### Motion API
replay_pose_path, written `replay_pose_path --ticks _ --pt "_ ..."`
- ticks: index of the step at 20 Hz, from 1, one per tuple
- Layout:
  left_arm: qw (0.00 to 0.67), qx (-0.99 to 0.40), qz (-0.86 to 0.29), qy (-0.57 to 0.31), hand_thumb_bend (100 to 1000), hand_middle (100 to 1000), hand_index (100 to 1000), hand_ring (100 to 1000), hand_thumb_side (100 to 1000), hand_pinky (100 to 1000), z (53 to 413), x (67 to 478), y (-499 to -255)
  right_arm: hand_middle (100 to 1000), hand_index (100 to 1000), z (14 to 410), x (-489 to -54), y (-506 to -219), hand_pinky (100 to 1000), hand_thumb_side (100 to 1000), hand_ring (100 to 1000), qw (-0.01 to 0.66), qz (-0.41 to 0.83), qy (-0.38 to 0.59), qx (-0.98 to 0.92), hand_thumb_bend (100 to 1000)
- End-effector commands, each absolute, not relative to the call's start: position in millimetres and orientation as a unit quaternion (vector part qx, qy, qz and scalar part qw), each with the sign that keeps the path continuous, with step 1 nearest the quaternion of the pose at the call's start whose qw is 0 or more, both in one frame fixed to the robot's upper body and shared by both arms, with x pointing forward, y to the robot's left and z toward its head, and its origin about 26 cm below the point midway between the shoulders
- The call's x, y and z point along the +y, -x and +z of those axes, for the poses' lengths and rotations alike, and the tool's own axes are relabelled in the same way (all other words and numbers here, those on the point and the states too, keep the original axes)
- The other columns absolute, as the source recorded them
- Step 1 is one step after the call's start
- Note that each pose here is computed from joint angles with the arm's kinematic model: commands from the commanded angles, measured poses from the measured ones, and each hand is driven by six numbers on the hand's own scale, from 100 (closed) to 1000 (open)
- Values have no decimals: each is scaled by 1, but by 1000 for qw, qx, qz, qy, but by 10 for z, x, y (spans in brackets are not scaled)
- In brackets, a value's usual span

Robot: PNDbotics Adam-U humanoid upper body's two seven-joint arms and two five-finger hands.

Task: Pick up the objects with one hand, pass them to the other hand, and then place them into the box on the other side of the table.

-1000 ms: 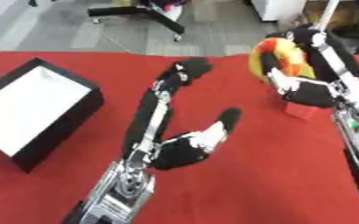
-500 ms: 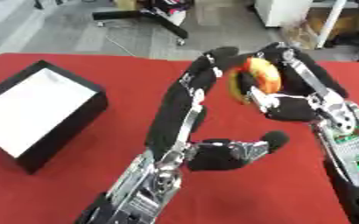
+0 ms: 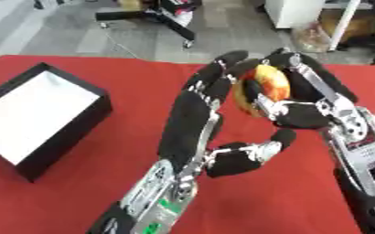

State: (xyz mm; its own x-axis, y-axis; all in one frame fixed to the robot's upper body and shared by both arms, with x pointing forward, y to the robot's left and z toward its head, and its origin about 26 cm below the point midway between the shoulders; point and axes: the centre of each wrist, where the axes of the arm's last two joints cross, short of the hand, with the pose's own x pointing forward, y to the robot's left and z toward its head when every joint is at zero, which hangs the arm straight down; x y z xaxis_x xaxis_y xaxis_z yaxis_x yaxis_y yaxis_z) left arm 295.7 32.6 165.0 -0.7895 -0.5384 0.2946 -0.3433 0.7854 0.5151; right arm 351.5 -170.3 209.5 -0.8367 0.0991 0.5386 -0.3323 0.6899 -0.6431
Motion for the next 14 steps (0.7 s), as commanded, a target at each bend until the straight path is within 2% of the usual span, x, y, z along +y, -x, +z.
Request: replay_pose_path --ticks 1,7,14 --pt "203 -920 -212 -259 604 798 846 787 340 808 1712 298 -2975 100 145 2188 -1705 -3484 826 369 187 262 388 -69 -881 100" --pt "190 -911 -217 -294 551 788 839 777 324 800 1698 304 -3014 100 144 2189 -1702 -3480 828 367 186 261 391 -74 -880 100" --pt "181 -918 -209 -286 420 736 778 734 335 779 1762 246 -3026 100 144 2178 -1695 -3479 830 366 184 261 394 -79 -878 100"
